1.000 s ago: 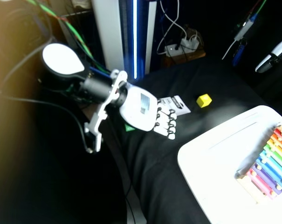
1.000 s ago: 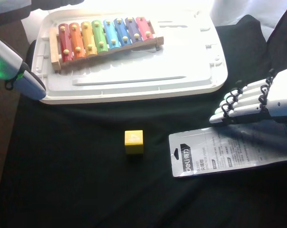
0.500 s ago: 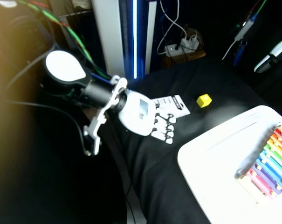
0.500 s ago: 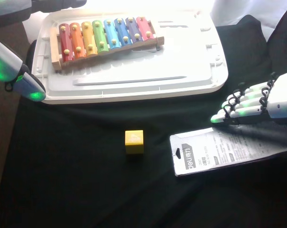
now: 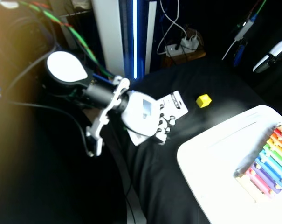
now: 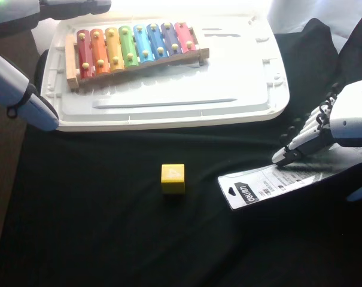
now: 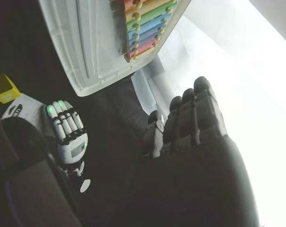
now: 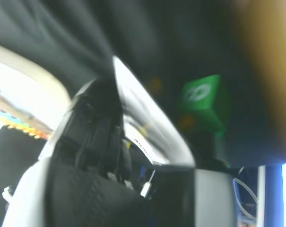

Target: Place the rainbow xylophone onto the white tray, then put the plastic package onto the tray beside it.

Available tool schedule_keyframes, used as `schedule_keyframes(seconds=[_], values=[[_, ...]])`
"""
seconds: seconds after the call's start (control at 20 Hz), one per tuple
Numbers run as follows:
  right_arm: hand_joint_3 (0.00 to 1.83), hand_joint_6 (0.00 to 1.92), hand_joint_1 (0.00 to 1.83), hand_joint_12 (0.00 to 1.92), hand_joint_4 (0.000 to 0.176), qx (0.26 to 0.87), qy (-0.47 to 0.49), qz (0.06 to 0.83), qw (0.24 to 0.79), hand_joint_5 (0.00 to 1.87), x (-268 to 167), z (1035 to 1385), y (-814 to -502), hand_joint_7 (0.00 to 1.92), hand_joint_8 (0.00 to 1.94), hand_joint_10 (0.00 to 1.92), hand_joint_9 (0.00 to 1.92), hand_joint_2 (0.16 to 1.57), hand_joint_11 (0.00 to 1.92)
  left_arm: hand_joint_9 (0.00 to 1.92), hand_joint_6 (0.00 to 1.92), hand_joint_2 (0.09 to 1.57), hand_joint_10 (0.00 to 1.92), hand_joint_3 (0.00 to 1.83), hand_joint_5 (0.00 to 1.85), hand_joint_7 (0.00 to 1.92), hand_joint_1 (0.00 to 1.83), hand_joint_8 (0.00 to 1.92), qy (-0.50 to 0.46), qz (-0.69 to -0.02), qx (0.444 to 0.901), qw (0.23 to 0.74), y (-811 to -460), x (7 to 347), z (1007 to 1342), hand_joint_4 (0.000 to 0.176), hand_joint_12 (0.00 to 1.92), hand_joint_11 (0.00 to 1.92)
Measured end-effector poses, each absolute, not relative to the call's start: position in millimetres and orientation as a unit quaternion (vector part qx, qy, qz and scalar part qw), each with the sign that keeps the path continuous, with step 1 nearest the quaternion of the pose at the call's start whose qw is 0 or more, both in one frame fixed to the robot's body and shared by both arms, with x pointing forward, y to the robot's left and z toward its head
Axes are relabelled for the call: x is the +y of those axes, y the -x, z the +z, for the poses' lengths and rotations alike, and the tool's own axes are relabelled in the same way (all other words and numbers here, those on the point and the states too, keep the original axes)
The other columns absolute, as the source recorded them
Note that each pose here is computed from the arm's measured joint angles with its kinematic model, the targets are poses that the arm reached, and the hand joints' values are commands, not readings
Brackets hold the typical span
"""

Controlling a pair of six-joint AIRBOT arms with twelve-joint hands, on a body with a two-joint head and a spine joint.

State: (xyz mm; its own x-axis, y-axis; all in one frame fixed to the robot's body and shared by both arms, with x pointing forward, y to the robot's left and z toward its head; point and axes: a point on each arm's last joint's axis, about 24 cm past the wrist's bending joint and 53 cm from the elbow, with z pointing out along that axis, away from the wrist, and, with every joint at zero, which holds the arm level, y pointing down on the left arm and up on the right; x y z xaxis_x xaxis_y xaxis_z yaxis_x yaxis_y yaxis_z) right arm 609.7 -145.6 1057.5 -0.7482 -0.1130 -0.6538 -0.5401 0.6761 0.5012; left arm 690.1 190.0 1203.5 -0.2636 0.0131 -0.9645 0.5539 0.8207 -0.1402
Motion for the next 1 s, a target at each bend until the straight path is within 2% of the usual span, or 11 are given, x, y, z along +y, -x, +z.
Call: schedule_keyframes(seconds=[0.05,0.1,0.15,0.25,0.35,0.65,0.7,0.85,0.9,0.95,1.0], values=[[0.0,0.0,1.28,1.49,0.0,0.865,0.188,0.356,0.3,0.62,-145.5,1057.7,-609.7,0.66,1.49,1.29,0.56,1.27,0.67,0.0,0.0,0.59,0.0,0.0,0.0,0.0,0.8,0.0,-0.187,-0.234,0.76,0.576,-689.8,190.1,1202.4,0.176,0.0,0.08],[0.0,1.11,1.2,1.39,0.0,0.865,0.185,0.358,0.299,0.55,-145.1,1058.1,-609.5,0.76,1.51,1.15,0.63,1.29,0.67,0.0,0.0,0.59,0.0,0.0,0.0,0.0,0.8,0.0,-0.187,-0.234,0.761,0.575,-689.4,190.2,1201.1,0.176,0.0,0.06],[0.0,1.4,1.17,1.33,0.0,0.865,0.183,0.359,0.299,0.52,-145.4,1058.5,-610.0,0.76,1.53,1.05,0.67,1.31,0.63,0.0,0.0,0.59,0.0,0.0,0.0,0.0,0.8,0.0,-0.187,-0.233,0.761,0.575,-689.5,190.4,1201.0,0.176,0.0,0.06],[0.0,1.55,1.12,1.24,0.0,0.865,0.182,0.359,0.3,0.51,-145.5,1058.7,-610.5,0.73,1.52,0.76,0.78,1.33,0.71,0.0,0.0,0.59,0.0,0.0,0.0,0.0,0.78,0.0,-0.187,-0.233,0.761,0.575,-689.4,190.2,1201.1,0.176,0.01,0.06],[0.0,1.51,1.16,1.24,0.0,0.865,0.183,0.358,0.302,0.52,-145.8,1059.1,-611.3,0.79,1.45,0.5,0.94,1.3,0.81,0.0,0.0,0.59,0.0,0.0,0.0,0.0,0.77,0.0,-0.187,-0.234,0.761,0.575,-689.3,190.2,1201.0,0.176,0.0,0.05],[0.0,1.5,1.16,1.35,0.0,0.864,0.184,0.358,0.302,0.52,-145.3,1059.7,-611.4,0.79,1.44,0.74,0.84,1.3,0.76,0.0,0.0,0.59,0.0,0.0,0.0,0.0,0.75,0.0,-0.188,-0.234,0.761,0.575,-689.2,189.4,1200.6,0.176,0.01,0.06],[0.0,1.33,1.31,1.33,0.0,0.864,0.183,0.359,0.302,0.56,-145.1,1059.7,-611.5,0.81,1.26,1.34,0.87,1.24,0.81,0.0,0.0,0.59,0.0,0.0,0.0,0.0,0.77,0.0,-0.188,-0.234,0.761,0.575,-689.2,189.3,1200.6,0.176,0.0,0.03],[0.0,1.35,1.33,1.38,0.0,0.863,0.176,0.364,0.302,0.48,-144.0,1061.1,-612.1,0.73,1.43,1.58,0.77,1.27,0.75,0.0,0.0,0.58,0.0,0.0,0.0,0.0,0.73,0.0,-0.189,-0.234,0.761,0.575,-689.2,188.9,1200.5,0.176,0.01,0.06],[0.0,1.33,1.34,1.37,0.0,0.863,0.174,0.365,0.302,0.51,-143.9,1061.4,-612.3,0.74,1.41,1.53,0.79,1.26,0.77,0.0,0.0,0.59,0.0,0.0,0.0,0.0,0.73,0.0,-0.19,-0.234,0.761,0.575,-689.4,188.0,1200.1,0.176,0.01,0.05],[0.0,1.48,1.18,1.32,0.0,0.863,0.17,0.367,0.303,0.51,-143.8,1061.9,-614.0,0.8,1.46,0.68,0.84,1.3,0.66,0.0,0.0,0.6,0.0,0.01,0.0,0.0,0.71,0.0,-0.192,-0.234,0.761,0.574,-689.3,185.8,1199.4,0.176,0.01,0.05],[0.0,1.48,1.18,1.32,0.0,0.862,0.165,0.371,0.304,0.51,-142.6,1063.2,-615.3,0.8,1.46,0.68,0.84,1.3,0.66,0.0,0.0,0.6,0.0,0.01,0.0,0.0,0.71,0.0,-0.193,-0.236,0.761,0.572,-688.6,184.3,1198.0,0.176,0.01,0.05]])
